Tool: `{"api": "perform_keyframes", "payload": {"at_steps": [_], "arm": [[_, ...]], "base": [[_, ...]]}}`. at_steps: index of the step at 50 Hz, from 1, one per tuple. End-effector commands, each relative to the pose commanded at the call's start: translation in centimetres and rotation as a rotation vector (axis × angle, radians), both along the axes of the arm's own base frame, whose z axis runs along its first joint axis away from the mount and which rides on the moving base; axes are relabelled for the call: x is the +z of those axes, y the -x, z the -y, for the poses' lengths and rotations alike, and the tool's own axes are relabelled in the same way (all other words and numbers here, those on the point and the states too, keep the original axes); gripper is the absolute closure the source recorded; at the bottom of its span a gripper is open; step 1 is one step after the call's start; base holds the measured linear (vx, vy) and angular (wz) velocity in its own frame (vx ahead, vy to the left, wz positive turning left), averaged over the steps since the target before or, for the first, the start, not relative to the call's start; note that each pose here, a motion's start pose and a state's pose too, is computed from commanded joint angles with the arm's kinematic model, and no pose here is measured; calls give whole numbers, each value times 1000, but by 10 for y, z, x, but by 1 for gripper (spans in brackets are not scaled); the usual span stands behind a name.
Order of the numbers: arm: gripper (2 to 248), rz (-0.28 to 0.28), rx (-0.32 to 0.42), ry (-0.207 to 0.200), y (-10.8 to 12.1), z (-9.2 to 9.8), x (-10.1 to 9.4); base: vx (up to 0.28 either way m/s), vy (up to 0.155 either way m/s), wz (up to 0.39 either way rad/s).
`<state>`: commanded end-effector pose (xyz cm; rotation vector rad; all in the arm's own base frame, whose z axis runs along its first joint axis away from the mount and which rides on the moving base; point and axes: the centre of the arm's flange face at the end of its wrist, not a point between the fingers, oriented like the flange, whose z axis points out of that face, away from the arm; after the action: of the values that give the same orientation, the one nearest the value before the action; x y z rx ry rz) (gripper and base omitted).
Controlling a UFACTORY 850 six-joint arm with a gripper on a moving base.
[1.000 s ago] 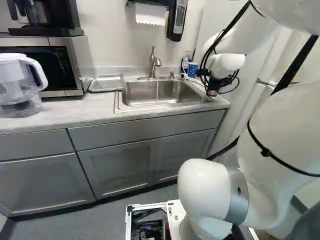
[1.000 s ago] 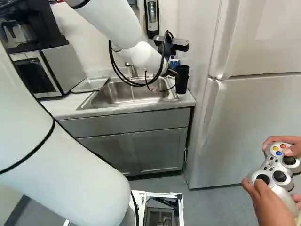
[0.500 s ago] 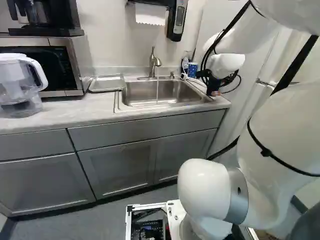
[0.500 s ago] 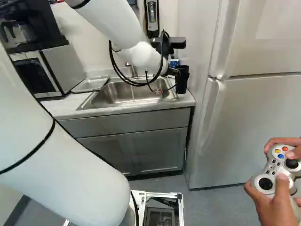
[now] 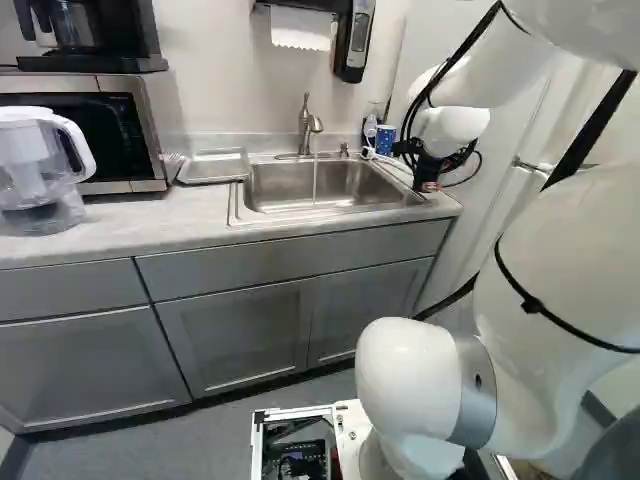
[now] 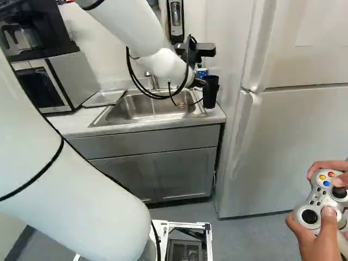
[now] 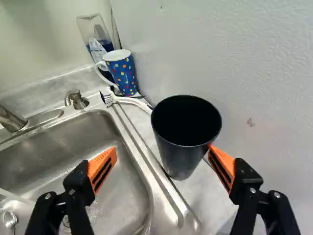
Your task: Rinse the cup and place it in the tray
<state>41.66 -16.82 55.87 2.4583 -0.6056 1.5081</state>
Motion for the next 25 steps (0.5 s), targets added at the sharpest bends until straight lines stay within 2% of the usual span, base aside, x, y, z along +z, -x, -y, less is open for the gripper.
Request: {"api": "perform_keyframes", "payload": {"at_steps": [25], "arm": [[3, 22, -49, -57, 1, 1, 0]], "base": [[0, 0, 0]]}}
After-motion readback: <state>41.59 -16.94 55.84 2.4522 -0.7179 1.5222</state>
